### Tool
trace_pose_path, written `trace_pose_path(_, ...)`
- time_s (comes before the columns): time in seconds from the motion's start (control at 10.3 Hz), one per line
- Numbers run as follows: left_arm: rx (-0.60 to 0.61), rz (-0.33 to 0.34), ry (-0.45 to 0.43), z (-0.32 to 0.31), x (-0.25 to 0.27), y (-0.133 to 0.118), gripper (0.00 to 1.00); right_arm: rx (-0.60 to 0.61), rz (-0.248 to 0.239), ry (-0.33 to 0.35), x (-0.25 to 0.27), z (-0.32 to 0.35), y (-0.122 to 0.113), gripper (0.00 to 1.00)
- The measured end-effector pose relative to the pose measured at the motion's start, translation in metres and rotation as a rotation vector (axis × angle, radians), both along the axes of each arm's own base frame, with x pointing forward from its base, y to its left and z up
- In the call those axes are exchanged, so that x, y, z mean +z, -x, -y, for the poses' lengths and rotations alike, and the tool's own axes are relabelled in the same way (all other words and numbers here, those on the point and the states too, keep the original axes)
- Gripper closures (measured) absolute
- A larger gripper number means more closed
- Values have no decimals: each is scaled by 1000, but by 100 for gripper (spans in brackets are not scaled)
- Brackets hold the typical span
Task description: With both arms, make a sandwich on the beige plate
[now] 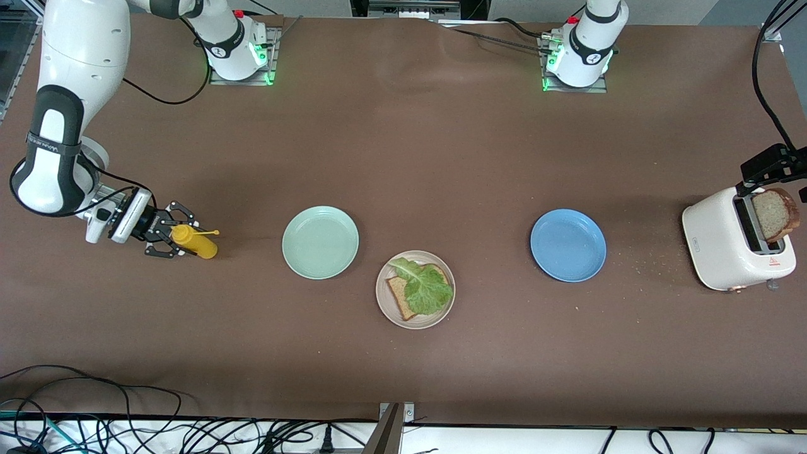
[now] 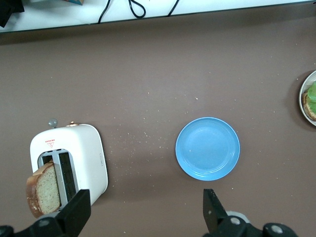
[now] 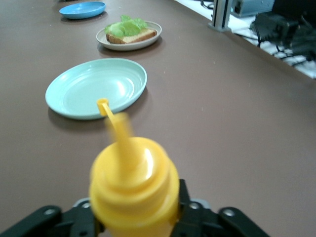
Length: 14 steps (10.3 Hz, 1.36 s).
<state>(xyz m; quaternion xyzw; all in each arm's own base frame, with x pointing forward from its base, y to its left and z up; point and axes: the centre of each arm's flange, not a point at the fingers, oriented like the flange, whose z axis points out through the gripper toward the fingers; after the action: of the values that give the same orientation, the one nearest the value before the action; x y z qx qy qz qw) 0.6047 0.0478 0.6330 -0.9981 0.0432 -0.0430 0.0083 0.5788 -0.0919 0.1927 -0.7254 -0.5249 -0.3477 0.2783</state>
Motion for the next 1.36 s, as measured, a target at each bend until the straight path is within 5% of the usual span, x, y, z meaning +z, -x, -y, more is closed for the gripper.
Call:
trace_pose_path(0.19,0,-1,0,0,0,0,0,129,23,53,24,-54,-32,66)
trace_pose_path(0.49,0,-2,0,0,0,0,0,194,-38,196,67,-156,-66,71)
trace_pose_path(0.68,0,-2,0,0,0,0,0,192,-70,340,101,-220,-73,85)
trace_pose_path(0.97,0,-3,0,0,0,0,0,129,-105,601,144,-346,-59,85)
trace_pose_path(1.36,0,-3,0,0,0,0,0,-50,-89,924,136,-492,3,85)
